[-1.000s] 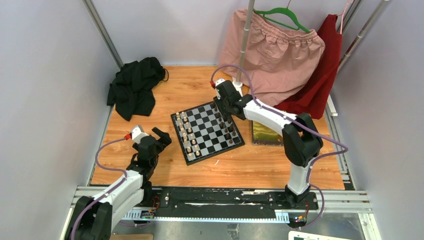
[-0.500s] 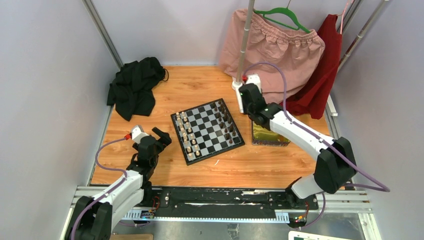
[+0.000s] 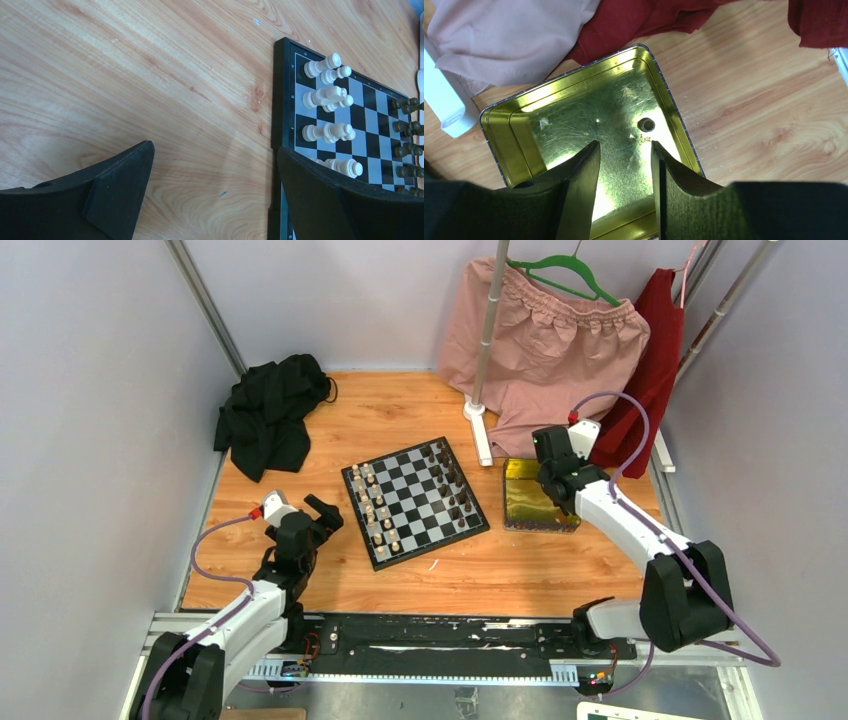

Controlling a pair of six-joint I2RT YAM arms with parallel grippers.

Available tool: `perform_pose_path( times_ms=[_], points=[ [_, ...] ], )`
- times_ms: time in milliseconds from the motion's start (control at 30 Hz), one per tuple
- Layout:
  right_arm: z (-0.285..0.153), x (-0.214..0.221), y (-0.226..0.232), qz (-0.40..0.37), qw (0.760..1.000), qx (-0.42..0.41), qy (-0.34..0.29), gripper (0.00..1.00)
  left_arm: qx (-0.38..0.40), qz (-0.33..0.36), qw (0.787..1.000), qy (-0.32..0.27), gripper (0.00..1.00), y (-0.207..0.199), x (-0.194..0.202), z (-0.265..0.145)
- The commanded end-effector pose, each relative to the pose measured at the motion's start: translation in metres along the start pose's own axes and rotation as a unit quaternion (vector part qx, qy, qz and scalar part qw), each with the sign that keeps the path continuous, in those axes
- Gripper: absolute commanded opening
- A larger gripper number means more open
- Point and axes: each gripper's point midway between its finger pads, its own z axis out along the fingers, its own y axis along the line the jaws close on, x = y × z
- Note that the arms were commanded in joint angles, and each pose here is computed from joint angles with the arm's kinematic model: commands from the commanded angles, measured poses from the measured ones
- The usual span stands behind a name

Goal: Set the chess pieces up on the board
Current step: Pick up the chess piece from the storage box.

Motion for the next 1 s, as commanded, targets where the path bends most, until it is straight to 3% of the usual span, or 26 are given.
perform_pose_path(
  times_ms=[0,967],
  points=[
    [0.009,0.008,-0.012,0.052,0.998,0.021,0.008,0.45,0.009,-0.008,1.0,-0.013,1.0,-0.007,-0.009,0.001],
    [0.056,0.045,-0.029,0.059,0.994,0.068,0.065,0.43,0.006,-0.006,1.0,-0.008,1.0,-0.006,-0.006,0.003]
  ],
)
